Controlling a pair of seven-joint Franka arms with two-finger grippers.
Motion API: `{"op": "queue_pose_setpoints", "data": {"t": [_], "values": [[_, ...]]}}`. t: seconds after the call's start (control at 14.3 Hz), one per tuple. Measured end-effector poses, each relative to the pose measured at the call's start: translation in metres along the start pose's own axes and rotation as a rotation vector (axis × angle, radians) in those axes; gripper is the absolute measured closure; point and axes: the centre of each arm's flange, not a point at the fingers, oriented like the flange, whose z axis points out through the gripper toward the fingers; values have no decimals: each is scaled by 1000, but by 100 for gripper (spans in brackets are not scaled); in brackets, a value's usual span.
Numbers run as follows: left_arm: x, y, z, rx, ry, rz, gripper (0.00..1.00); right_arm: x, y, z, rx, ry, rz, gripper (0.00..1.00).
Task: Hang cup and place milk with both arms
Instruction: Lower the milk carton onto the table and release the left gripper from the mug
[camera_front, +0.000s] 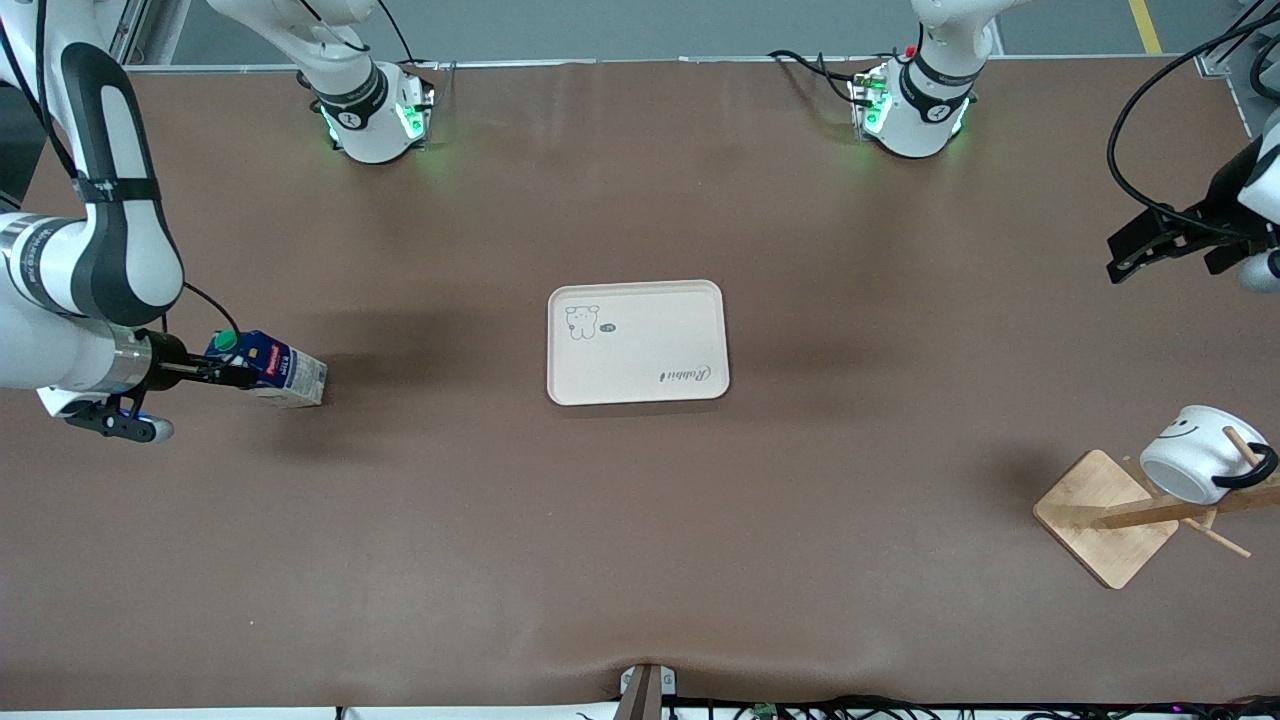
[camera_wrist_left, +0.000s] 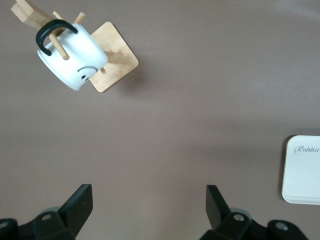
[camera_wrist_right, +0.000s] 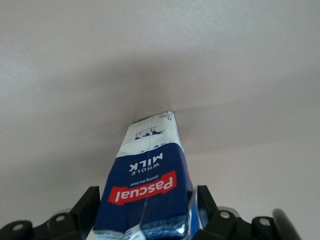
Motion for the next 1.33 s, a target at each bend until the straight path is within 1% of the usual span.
{"op": "queue_pose_setpoints", "data": {"t": [0.21, 0.42, 0.49, 0.56, 0.77, 0.98, 1.12, 1.26, 1.33], "values": [[-7, -3, -4, -38, -20, -18, 0, 0, 0, 1, 0, -2, -1, 10], [-17, -7, -8, -37, -25, -38, 0, -1, -2, 1, 0, -2, -2, 10], [-20, -3, -9, -37, -25, -58, 0, 0, -2, 1, 1, -1, -3, 7], [-24, 6, -11, -36, -23, -76, 0, 1, -2, -3, 1, 6, -3, 0], [-30, 23, -13, -34, -21, -82, 0, 3, -6, -35, 4, 18, -11, 0], [-28, 10, -11, -35, -26, -94, 0, 5, -20, -67, 7, 54, -36, 0], [-27, -1, -10, -37, -27, -94, 0, 3, -29, -76, -11, 53, -56, 0], [-29, -6, -13, -39, -20, -80, 0, 5, -32, -92, -23, 82, -65, 0], [-31, -7, -15, -40, -17, -78, 0, 4, -34, -111, -23, 90, -69, 0]]}}
